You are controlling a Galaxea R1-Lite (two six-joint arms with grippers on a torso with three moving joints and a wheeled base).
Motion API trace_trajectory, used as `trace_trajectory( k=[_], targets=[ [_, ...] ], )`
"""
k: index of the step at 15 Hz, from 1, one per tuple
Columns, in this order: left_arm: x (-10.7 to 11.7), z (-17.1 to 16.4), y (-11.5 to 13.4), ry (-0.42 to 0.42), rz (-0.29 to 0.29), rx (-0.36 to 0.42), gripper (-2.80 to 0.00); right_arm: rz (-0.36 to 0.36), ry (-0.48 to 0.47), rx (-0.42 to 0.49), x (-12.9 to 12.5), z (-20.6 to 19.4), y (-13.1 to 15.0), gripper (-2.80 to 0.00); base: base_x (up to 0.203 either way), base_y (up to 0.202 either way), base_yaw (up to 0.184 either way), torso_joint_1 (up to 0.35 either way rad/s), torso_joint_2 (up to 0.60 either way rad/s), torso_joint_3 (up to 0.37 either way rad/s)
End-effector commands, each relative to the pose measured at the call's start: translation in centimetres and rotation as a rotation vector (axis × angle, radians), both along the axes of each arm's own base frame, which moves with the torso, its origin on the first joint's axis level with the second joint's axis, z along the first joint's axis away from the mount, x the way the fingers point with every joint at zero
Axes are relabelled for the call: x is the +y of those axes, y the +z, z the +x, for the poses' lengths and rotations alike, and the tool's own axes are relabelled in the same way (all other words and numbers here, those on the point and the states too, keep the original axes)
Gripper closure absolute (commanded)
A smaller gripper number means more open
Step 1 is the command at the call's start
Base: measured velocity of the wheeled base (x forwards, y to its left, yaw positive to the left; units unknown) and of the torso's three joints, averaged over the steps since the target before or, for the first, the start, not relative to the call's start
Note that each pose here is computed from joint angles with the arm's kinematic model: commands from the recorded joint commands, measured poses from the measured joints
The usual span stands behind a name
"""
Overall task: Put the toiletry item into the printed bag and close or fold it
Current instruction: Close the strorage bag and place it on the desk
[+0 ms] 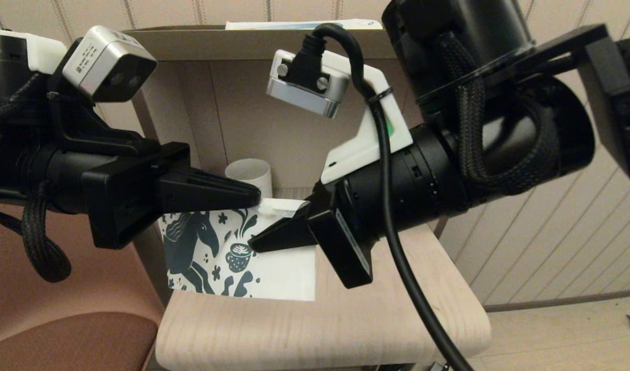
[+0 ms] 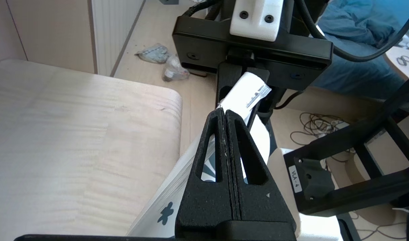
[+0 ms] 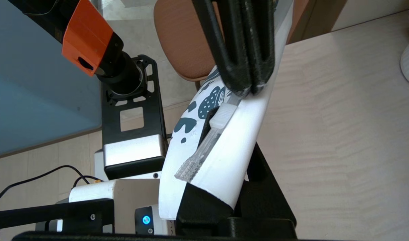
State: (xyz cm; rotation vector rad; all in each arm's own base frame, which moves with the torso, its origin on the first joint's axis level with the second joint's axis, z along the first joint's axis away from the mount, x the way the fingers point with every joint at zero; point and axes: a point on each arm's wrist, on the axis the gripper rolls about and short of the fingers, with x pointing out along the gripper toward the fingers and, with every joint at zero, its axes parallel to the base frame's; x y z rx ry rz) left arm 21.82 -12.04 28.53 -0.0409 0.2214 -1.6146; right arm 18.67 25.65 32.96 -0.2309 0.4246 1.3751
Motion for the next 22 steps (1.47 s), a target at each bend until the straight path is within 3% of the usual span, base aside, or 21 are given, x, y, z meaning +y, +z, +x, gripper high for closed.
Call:
trace_trajectory(
  k=[1,13,14,22],
  targets=[
    [0.0,-0.1,0.2,-0.007,-0.005,-0.005,0.00,-0.002,0.002,0.002,0.0,0.0,0.0,0.00,0.000,0.000,0.000,0.000,0.00,0.000],
    [0.4,-0.7,1.5,0.004,-0.023,0.009,0.00,-0.015,0.009,0.014,0.7,0.4,-0.7,0.00,0.000,0.000,0.000,0.000,0.00,0.000],
    [0.5,-0.8,1.6,0.007,-0.024,0.005,-2.80,-0.015,0.008,0.014,0.7,0.4,-0.7,0.00,0.000,0.000,0.000,0.000,0.00,0.000],
    [0.6,-0.5,1.3,0.006,-0.021,0.017,-2.80,-0.002,0.025,0.007,1.5,0.2,-0.5,0.00,0.000,0.000,0.000,0.000,0.00,0.000]
  ],
)
